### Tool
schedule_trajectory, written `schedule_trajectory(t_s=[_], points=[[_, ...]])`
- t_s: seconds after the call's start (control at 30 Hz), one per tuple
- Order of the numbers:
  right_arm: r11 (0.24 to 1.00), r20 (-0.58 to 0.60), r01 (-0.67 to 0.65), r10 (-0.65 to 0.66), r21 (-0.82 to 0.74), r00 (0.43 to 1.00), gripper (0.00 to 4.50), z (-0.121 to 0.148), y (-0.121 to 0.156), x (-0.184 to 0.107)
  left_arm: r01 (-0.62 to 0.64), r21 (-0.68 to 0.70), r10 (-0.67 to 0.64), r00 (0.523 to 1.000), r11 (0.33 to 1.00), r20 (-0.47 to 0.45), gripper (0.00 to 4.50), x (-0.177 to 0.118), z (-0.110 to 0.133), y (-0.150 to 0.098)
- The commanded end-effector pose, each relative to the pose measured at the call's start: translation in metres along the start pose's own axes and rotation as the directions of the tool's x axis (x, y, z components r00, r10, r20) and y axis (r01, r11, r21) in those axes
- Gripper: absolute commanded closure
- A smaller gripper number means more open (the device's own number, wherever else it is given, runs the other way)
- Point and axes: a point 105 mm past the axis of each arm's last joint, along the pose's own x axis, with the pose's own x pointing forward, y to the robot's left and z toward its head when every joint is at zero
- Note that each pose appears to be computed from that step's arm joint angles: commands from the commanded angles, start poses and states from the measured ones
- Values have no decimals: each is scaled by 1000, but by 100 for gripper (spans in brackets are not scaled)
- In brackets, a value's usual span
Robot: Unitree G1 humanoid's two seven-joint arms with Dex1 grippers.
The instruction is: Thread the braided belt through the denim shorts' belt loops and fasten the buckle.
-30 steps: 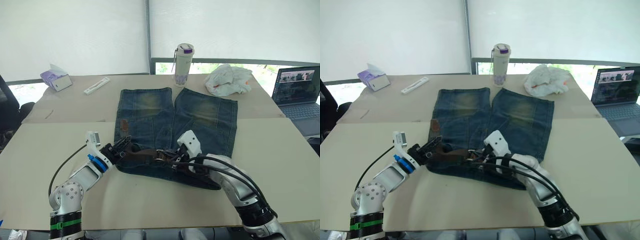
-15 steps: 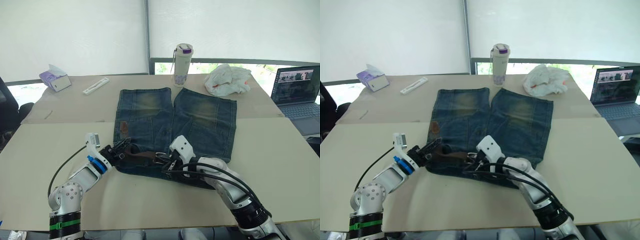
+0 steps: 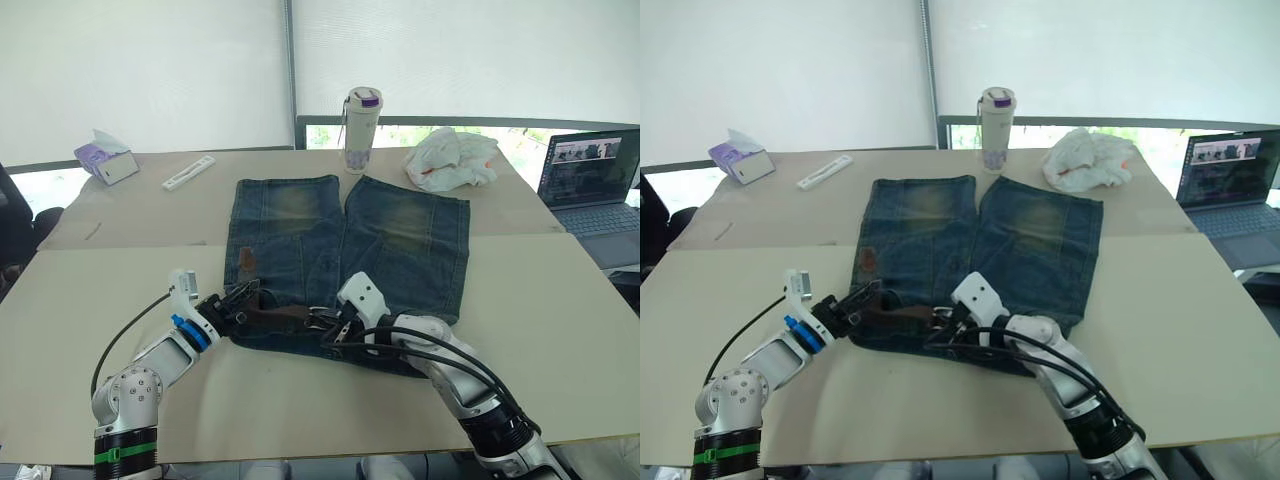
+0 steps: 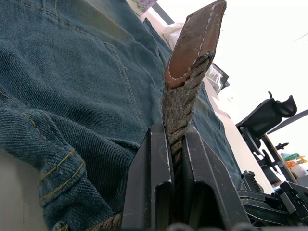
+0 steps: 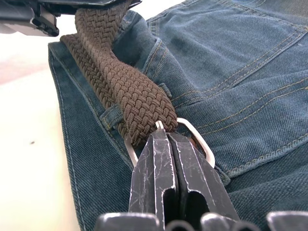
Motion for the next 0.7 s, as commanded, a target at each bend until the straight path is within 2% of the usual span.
schedule_trajectory(t_s=[0.03,0.33,0.6,0.7], points=[[1000,-4,-4,4,-24,1000,447,3,2,4,17,28,-18,999,999,27,450,-2,6,-3],[998,-56,-36,33,-49,998,447,1,6,8,29,51,-29,1000,998,12,450,-1,3,-5],[999,64,-29,30,-18,997,447,42,-4,-7,33,58,-34,999,998,9,450,0,3,-7],[1000,77,-22,23,-16,997,447,47,-5,-5,37,59,-37,999,998,7,450,1,3,-9]])
